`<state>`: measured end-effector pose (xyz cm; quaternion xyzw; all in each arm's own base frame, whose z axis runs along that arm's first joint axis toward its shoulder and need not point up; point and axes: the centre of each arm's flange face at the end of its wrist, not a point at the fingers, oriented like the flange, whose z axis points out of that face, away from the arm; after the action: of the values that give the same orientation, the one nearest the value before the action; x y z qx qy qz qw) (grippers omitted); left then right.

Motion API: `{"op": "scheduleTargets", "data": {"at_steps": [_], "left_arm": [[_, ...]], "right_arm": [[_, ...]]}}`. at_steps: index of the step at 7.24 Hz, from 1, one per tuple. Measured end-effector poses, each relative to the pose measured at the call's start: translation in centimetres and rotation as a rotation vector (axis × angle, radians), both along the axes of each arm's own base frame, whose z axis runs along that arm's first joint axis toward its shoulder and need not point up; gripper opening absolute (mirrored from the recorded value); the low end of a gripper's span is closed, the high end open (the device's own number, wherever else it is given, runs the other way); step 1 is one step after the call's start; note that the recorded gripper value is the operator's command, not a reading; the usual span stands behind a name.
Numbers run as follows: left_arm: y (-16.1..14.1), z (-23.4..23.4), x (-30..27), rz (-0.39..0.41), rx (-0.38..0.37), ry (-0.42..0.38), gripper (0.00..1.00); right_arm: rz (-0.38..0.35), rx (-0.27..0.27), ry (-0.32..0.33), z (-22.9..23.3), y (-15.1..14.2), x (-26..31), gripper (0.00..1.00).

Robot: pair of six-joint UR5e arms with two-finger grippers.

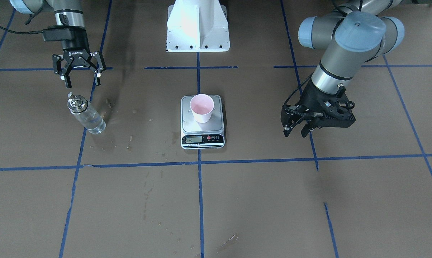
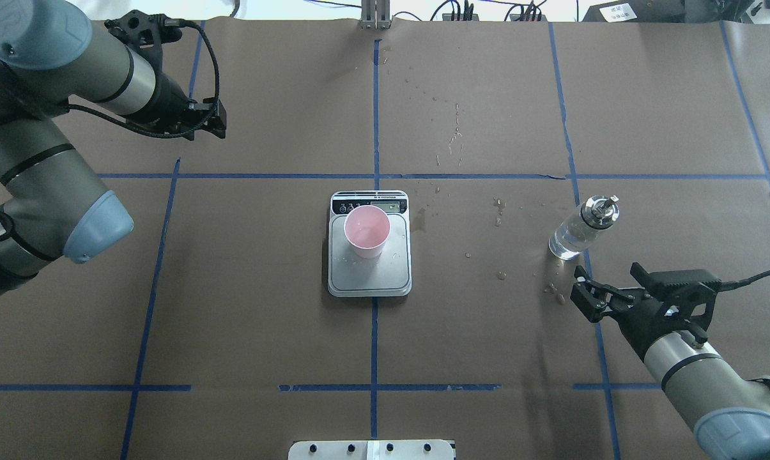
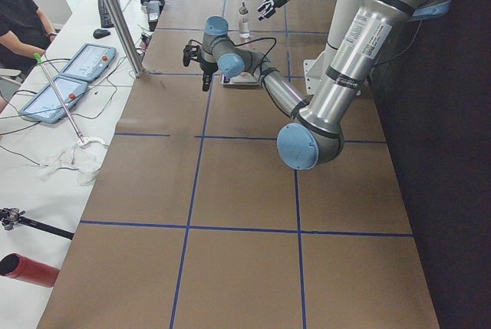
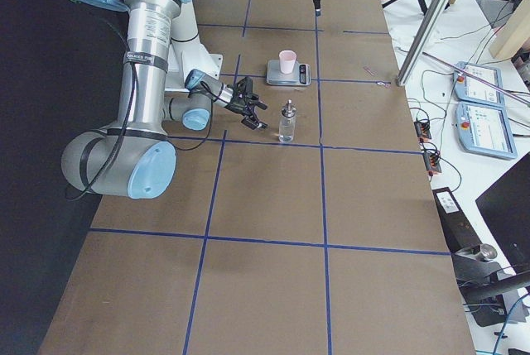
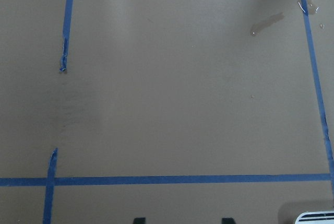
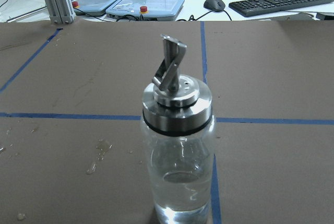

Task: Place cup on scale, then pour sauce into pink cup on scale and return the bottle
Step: 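Close the right gripper around the glass sauce bottle and lift it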

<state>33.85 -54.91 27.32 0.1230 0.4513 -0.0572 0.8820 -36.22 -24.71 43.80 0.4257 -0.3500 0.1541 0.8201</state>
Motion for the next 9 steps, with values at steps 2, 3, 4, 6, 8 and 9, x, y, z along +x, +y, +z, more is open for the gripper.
{"op": "scheduleTargets", "data": {"at_steps": [2,3,4,6,8,9], "left_arm": [[0.0,0.0,0.0,-0.001,-0.001,0.000,0.58],[0.0,0.0,0.0,-0.001,-0.001,0.000,0.58],[0.0,0.0,0.0,-0.001,-0.001,0.001,0.58],[0.0,-0.1,0.0,-0.001,-0.002,0.001,0.58],[0.0,-0.1,0.1,-0.002,-0.003,0.002,0.59],[0.0,-0.1,0.1,-0.001,-0.003,0.002,0.59]], "right_arm": [[0.049,0.040,0.014,0.8,-0.4,-2.1,1.00],[0.057,0.045,0.021,1.2,-0.5,-2.6,1.00],[0.060,0.049,0.023,1.3,-0.6,-3.1,1.00],[0.061,0.053,0.030,1.4,-0.8,-3.7,1.00],[0.068,0.052,0.038,1.5,-1.3,-3.7,1.00],[0.077,0.050,0.050,2.1,-1.8,-3.5,1.00]]}}
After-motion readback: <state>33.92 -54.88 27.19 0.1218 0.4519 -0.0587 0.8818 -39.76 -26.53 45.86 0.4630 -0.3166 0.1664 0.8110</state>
